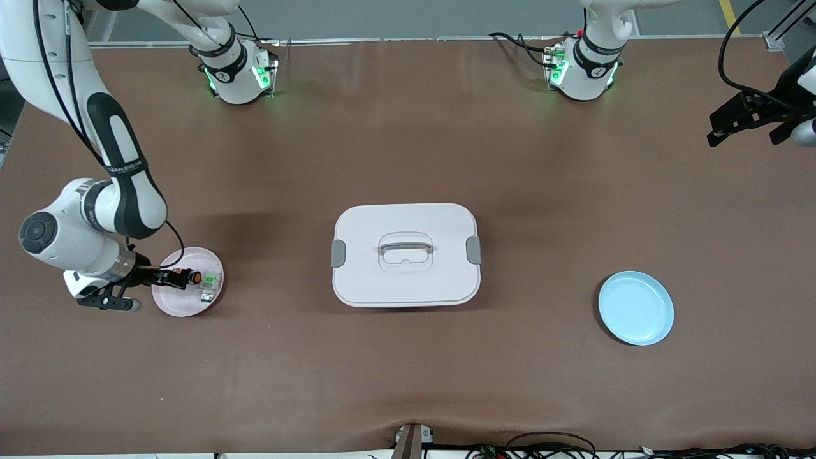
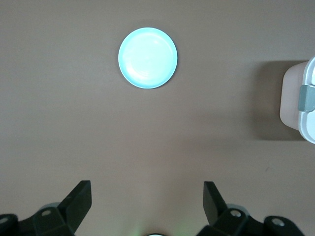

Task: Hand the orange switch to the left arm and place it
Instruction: 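Move the right gripper down over the orange switch on the white plate, then close the right gripper on the orange-and-black switch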

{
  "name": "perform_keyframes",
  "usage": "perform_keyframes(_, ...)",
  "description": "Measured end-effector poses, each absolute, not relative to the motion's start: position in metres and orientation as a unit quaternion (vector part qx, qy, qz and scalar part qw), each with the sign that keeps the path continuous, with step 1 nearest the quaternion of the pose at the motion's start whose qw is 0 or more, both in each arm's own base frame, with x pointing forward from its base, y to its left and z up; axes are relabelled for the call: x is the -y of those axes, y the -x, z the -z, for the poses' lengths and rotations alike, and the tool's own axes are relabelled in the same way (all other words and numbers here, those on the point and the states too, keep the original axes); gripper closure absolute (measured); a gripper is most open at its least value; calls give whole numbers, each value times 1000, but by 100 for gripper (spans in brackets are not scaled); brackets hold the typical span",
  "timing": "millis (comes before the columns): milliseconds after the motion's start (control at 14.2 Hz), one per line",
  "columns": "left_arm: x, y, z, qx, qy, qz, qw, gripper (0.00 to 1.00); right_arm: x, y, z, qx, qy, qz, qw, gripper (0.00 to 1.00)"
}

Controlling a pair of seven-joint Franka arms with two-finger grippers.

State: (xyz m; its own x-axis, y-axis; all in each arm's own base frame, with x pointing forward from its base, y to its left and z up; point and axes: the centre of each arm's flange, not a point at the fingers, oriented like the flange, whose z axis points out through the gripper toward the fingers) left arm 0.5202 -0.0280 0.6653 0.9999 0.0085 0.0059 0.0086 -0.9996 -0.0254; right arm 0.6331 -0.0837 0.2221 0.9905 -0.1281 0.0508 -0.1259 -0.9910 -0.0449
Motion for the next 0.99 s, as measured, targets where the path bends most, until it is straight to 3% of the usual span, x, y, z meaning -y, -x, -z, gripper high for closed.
perform_keyframes(987,35,-520,-663,-3,1000,-1,13,0,76,-620,-183,-60,998,2,22,0)
